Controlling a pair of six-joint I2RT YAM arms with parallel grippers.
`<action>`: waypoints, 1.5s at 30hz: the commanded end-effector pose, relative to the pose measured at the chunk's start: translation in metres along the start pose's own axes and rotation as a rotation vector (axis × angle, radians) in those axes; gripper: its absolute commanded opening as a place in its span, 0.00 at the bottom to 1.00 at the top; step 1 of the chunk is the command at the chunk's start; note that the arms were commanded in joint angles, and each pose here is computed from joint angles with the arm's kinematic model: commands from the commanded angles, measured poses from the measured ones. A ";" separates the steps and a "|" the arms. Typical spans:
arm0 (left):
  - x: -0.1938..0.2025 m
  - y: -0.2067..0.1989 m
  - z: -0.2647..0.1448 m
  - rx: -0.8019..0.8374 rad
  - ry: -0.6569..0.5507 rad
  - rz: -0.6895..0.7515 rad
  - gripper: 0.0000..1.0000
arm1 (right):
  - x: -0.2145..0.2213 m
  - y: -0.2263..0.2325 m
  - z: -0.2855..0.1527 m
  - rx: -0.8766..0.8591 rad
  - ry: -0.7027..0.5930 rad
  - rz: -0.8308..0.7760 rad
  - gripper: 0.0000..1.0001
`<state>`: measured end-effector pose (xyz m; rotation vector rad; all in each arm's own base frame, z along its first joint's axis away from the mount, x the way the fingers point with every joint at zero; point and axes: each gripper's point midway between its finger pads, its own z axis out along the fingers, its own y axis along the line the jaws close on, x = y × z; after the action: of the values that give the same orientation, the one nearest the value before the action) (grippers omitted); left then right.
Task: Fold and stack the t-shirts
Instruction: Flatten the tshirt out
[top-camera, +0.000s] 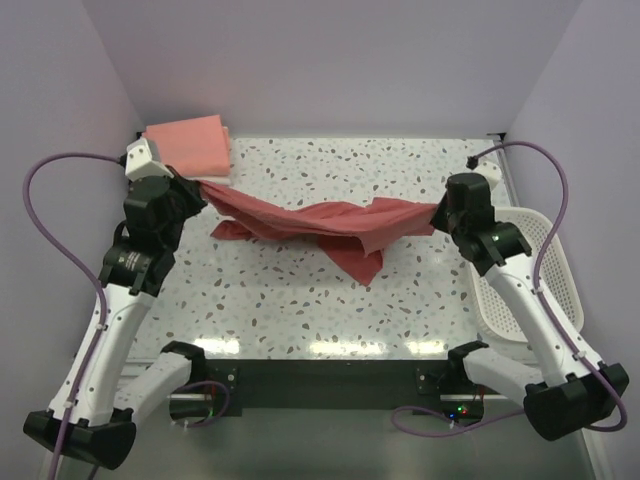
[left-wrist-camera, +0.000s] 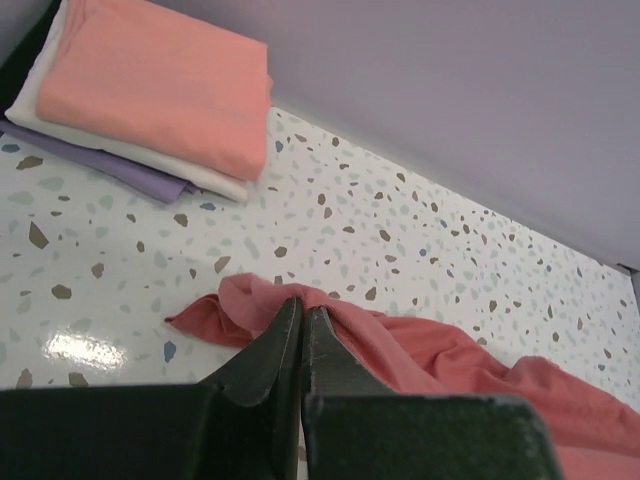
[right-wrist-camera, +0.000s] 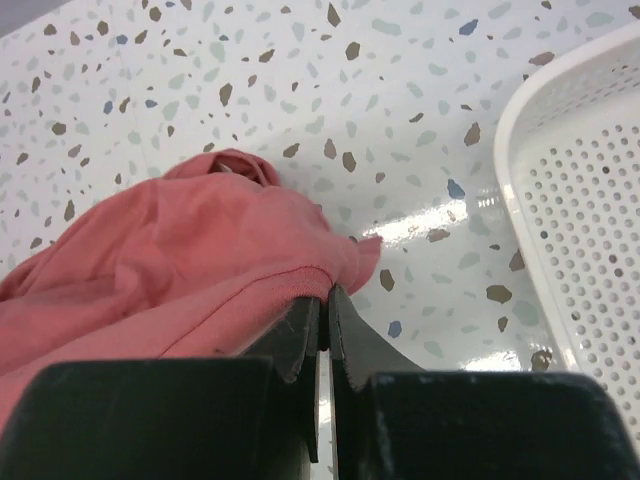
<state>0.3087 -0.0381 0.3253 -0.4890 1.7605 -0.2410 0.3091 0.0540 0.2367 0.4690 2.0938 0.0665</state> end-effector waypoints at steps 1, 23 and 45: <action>-0.030 -0.010 0.005 0.031 -0.057 -0.002 0.00 | -0.030 -0.001 -0.009 0.022 -0.055 -0.008 0.00; -0.310 -0.119 0.030 0.389 -0.573 -0.099 0.00 | -0.362 0.099 -0.162 -0.523 -0.791 0.330 0.00; 0.201 0.101 0.052 -0.025 0.371 -0.309 0.50 | 0.162 -0.031 0.030 -0.188 0.375 0.251 0.71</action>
<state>0.2834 -0.0351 0.0494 -0.9019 2.2065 -0.5194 0.2548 0.0760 0.0705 0.7213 2.3948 0.4937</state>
